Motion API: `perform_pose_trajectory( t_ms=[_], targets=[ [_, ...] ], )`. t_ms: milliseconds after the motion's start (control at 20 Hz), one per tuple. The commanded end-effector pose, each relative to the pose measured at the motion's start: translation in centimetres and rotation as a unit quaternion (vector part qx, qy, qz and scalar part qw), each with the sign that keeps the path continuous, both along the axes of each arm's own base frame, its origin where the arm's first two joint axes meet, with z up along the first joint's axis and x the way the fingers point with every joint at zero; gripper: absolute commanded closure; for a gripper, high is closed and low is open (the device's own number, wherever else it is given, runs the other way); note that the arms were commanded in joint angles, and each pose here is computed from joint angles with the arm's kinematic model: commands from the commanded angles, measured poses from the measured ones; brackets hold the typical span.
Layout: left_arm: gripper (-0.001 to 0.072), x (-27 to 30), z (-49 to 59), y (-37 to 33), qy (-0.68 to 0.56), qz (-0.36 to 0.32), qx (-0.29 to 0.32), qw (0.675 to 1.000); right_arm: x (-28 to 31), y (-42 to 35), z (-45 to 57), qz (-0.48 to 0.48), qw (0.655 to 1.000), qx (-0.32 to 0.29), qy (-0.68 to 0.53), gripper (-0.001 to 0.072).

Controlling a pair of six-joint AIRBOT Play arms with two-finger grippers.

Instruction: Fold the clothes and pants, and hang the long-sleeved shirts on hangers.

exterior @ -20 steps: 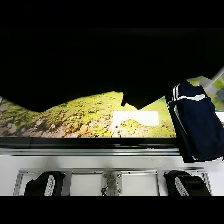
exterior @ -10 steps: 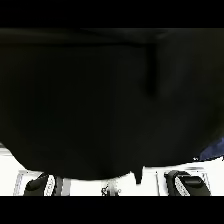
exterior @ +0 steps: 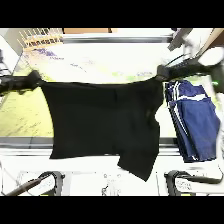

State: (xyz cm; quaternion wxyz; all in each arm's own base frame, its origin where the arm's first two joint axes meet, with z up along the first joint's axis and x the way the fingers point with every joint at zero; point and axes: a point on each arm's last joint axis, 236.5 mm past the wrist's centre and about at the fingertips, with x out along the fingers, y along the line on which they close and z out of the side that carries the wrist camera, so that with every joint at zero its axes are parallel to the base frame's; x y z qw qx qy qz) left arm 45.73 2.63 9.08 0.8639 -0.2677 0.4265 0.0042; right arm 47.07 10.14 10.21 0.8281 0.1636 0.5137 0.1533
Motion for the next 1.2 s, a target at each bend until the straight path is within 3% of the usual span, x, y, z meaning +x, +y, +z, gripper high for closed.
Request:
perform_pose_trajectory(
  t_ms=[0, 250, 350, 550, 850, 1150],
  targets=[
    [0.0703, 4.5, -8.6, -1.4, 0.059, -0.024, -0.007, 0.998, 4.7, 0.1, -9.6, -0.014, 0.999, -0.001, 0.044, 0.0697],
    [0.0703, 8.9, -9.7, -1.8, 0.054, -0.039, -0.005, 0.998, 9.2, -1.1, -8.5, -0.052, 0.998, -0.004, -0.030, 0.0697],
    [0.0703, 9.1, -8.9, -0.9, 0.048, -0.032, -0.005, 0.998, 8.6, -2.5, -7.5, -0.045, 0.997, -0.042, -0.039, 0.0698],
    [0.0703, 5.9, -10.2, 0.1, 0.069, -0.020, -0.004, 0.997, 4.8, -4.5, -8.0, -0.016, 0.992, -0.128, -0.012, 0.0698],
    [0.0703, -0.9, -16.6, -1.3, 0.132, -0.024, -0.002, 0.991, -3.3, -3.6, -14.3, 0.005, 0.988, -0.139, 0.066, 0.0698],
    [0.0703, -3.8, -19.7, -1.6, 0.163, -0.014, -0.007, 0.987, -8.2, -3.0, -19.3, 0.013, 0.982, -0.138, 0.126, 0.0695]
  ],
)
